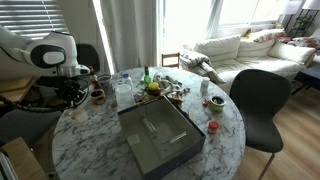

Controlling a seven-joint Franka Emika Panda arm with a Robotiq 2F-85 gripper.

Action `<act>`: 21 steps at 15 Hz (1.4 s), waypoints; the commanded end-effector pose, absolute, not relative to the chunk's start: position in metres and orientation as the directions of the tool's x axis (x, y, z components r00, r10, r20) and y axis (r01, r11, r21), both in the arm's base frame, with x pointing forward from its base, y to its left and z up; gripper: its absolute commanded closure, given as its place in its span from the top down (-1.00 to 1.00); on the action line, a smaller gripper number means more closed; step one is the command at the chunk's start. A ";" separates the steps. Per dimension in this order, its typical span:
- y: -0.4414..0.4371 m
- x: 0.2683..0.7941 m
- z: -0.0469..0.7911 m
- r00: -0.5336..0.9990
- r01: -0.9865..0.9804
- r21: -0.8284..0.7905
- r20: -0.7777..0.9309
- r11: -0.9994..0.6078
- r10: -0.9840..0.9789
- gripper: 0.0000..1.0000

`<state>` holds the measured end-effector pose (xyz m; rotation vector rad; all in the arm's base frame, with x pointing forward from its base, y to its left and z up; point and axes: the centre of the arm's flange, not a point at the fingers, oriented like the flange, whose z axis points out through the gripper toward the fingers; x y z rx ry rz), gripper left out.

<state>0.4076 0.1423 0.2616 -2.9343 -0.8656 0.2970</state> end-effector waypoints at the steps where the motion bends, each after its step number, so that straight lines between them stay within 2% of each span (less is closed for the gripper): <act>1: 0.130 0.396 0.260 0.840 0.507 -0.109 -0.157 -0.855 0.519 -0.85; 21: 0.128 0.399 0.255 0.850 0.507 -0.085 -0.115 -0.858 0.514 -0.85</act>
